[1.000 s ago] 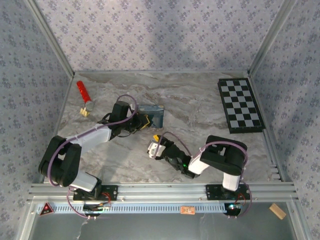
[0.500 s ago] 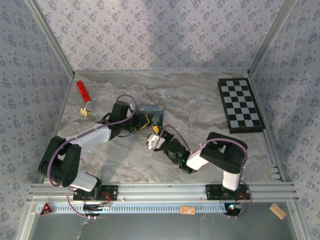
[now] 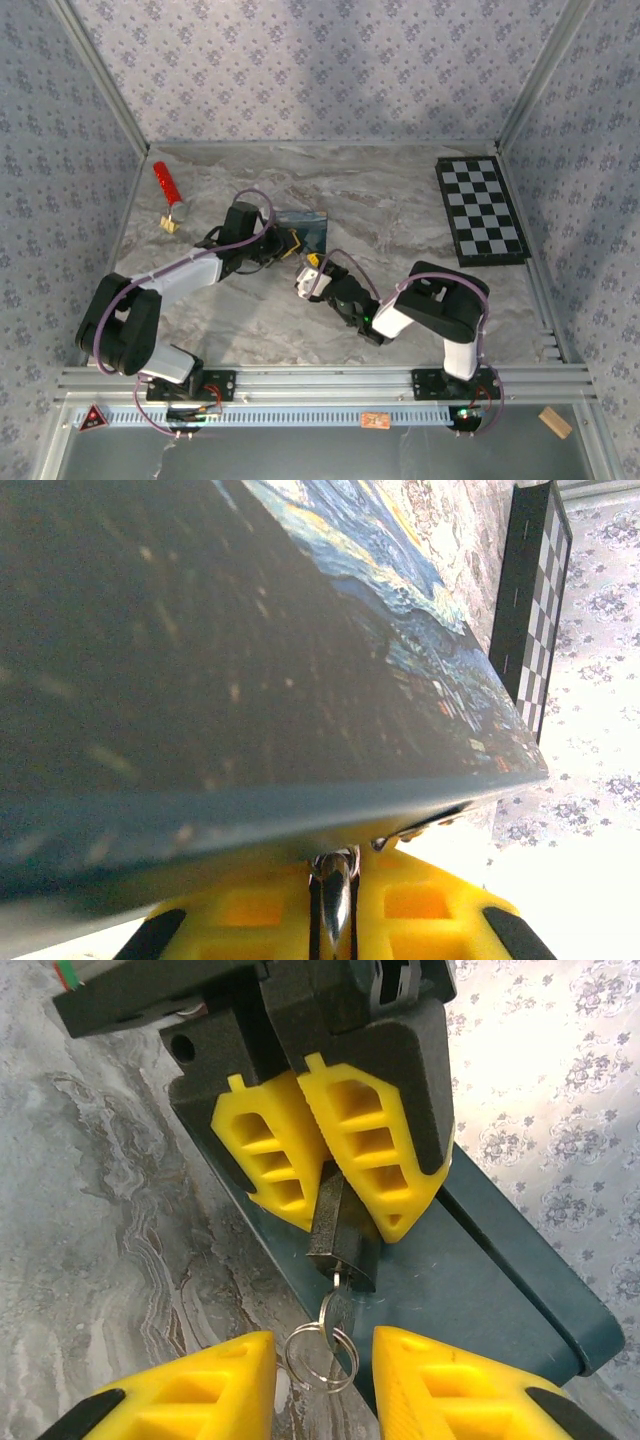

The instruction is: Unlock a padlock with a key

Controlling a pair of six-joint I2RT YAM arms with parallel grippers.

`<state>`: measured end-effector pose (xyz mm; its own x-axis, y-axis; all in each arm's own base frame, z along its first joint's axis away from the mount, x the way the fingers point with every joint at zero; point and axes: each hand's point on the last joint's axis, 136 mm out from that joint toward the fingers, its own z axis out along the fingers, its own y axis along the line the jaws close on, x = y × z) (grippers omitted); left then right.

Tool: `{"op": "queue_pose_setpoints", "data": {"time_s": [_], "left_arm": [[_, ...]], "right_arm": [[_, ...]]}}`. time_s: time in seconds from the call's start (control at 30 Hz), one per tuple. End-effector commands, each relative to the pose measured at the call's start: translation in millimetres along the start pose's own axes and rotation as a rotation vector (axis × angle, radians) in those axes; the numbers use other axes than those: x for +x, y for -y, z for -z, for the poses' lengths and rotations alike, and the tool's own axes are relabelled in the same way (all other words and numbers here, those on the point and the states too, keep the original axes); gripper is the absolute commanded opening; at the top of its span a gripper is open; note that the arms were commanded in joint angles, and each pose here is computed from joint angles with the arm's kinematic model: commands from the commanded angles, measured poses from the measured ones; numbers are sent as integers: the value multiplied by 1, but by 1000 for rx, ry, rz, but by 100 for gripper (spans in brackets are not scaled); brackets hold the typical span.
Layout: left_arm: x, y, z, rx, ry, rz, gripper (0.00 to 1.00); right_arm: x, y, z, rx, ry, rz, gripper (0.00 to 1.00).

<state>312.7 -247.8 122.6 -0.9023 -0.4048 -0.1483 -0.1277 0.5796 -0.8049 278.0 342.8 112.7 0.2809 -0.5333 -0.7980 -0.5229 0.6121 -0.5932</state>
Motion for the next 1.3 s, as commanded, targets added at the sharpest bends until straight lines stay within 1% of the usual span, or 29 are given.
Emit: {"op": "queue_pose_setpoints", "data": {"time_s": [0.0, 0.17, 0.37, 0.73, 0.87, 0.97, 1.1, 1.27], "left_arm": [[-3, 25, 9, 74, 20, -42, 0], [-1, 25, 9, 76, 17, -40, 0], [-1, 26, 8, 76, 11, -43, 0], [2, 30, 7, 92, 1, -61, 0], [3, 33, 6, 109, 0, -70, 0], [3, 34, 6, 115, -3, -79, 0], [7, 33, 0, 124, -23, -87, 0], [6, 28, -5, 130, -13, -96, 0]], "right_arm": [[-3, 6, -9, 19, 6, -36, 32], [1, 9, -12, 23, -8, -45, 29], [4, 9, -15, 25, -19, -53, 29], [9, 11, -18, 12, -42, -111, 15], [6, 11, -16, -7, -54, -188, 10], [5, 16, -14, 0, -66, -286, 7], [5, 20, -13, -19, -99, -474, 7], [1, 17, -10, -66, -114, -637, 6]]}}
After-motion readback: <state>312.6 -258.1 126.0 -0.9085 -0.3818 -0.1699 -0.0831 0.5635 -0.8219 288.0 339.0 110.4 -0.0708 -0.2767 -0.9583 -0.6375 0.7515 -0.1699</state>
